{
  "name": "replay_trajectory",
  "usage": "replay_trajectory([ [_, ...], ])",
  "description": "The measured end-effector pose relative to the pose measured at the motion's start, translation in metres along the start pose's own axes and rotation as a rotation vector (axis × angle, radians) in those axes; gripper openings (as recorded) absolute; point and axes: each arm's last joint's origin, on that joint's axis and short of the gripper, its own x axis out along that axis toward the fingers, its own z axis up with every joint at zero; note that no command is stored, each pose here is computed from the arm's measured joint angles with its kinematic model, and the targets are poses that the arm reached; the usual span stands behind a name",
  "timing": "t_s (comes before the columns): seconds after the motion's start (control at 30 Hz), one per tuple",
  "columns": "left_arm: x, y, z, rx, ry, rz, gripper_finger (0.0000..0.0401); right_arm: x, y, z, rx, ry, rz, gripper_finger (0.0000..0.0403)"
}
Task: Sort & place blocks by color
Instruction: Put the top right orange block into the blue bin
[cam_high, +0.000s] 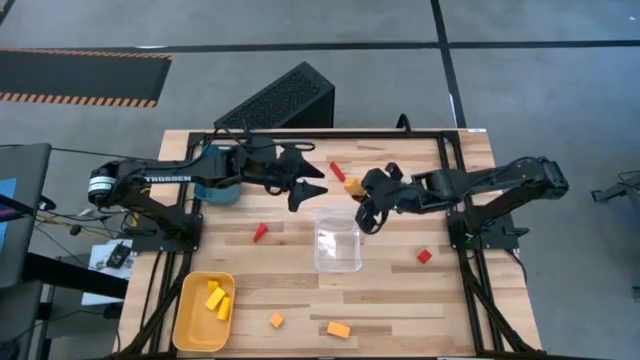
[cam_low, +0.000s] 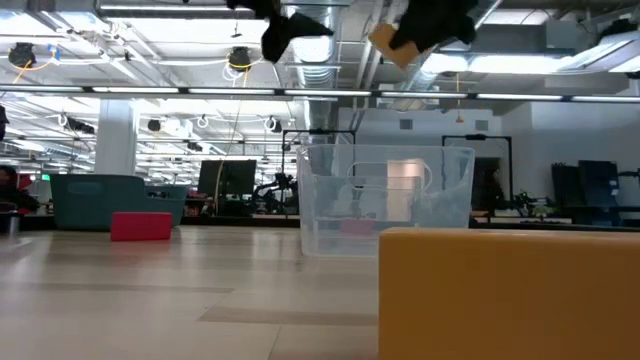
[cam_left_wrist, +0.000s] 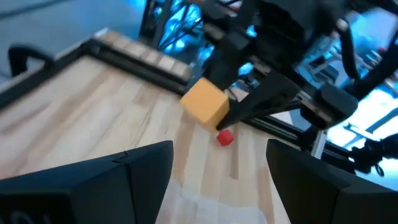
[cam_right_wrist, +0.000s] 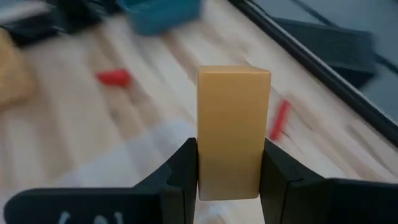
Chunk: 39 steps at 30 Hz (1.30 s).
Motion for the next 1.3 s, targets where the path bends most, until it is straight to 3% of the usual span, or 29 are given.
replay_trajectory([
  [0.17,-0.001,-0.013,0.004,0.169,-0.071,-0.056,0.0248,-0.003,0.001,0.019,-0.020,-0.036,0.160,0.0127],
  [0.33,-0.001,-0.023,0.006,0.251,-0.116,-0.095,0.0248,-0.004,0.000,0.025,-0.045,-0.056,0.194,0.0133],
  [0.67,0.003,-0.023,0.005,0.287,-0.124,-0.088,0.0248,-0.008,0.009,0.034,-0.207,-0.149,0.366,0.0134],
  [0.83,0.003,-0.023,0.009,0.291,-0.171,-0.083,0.0248,-0.005,0.004,0.038,-0.230,-0.164,0.366,0.0134],
  [1.07,0.003,-0.024,0.008,0.264,-0.153,-0.107,0.0245,-0.002,-0.002,0.046,-0.245,-0.198,0.450,0.0134],
  [1.3,0.003,-0.024,0.008,0.263,-0.156,-0.112,0.0181,0.000,-0.007,0.049,-0.256,-0.203,0.476,0.0134],
])
